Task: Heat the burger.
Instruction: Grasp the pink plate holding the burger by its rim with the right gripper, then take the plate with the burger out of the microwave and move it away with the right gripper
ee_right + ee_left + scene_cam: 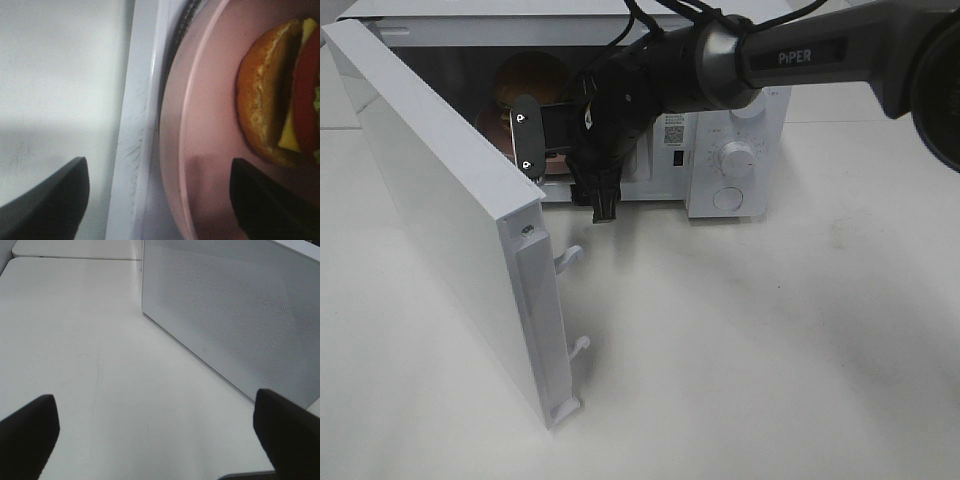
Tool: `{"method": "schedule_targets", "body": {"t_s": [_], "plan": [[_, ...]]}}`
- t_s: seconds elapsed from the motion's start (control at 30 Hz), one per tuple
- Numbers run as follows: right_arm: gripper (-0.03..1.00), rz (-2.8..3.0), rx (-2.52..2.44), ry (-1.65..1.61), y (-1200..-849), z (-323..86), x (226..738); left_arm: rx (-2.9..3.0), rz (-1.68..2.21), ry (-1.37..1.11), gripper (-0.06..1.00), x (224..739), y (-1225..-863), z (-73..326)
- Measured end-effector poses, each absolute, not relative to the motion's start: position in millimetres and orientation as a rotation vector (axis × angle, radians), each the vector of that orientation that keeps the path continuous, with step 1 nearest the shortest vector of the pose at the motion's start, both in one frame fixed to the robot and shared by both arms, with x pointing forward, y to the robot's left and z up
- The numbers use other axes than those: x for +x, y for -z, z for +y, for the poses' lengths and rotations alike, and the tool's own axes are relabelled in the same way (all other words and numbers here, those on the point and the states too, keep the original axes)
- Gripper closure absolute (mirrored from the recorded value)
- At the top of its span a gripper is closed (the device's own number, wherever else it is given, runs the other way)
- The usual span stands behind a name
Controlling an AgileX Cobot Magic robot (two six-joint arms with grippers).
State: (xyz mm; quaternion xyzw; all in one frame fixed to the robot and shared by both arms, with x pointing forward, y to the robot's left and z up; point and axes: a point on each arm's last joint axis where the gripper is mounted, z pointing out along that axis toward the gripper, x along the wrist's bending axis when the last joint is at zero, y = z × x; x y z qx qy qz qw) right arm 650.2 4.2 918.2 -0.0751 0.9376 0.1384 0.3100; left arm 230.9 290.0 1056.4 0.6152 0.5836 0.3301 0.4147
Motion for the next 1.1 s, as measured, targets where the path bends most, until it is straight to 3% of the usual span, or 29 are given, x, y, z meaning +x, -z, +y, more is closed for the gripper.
{"method": "schedule_targets", "body": {"t_s": [0.37,0.43,0.53,0.6,0.7,0.73,0.77,1.1], "plan": [[0.21,2.495,-0.157,-0.351,-907,-6,661,1.546,1.466,-0.829,-0.03,231,-1056,290],[0.30,2.503,-0.160,-0.343,-901,-9,664,1.546,1.466,-0.829,-0.03,231,-1056,290],[0.35,2.504,-0.160,-0.343,-901,-9,664,1.546,1.466,-0.829,-0.03,231,-1056,290],[0.59,2.499,-0.166,-0.349,-901,-8,665,1.546,1.466,-0.829,-0.03,231,-1056,290],[0.67,2.502,-0.164,-0.350,-902,-8,664,1.546,1.466,-0.829,-0.03,231,-1056,290],[0.81,2.486,-0.196,-0.351,-906,-4,663,1.546,1.466,-0.829,-0.03,231,-1056,290],[0.84,2.464,-0.210,-0.360,-908,-3,664,1.546,1.466,-0.829,-0.03,231,-1056,290],[0.85,2.502,-0.342,-0.312,-919,-7,658,1.546,1.466,-0.829,-0.03,231,-1056,290]]}}
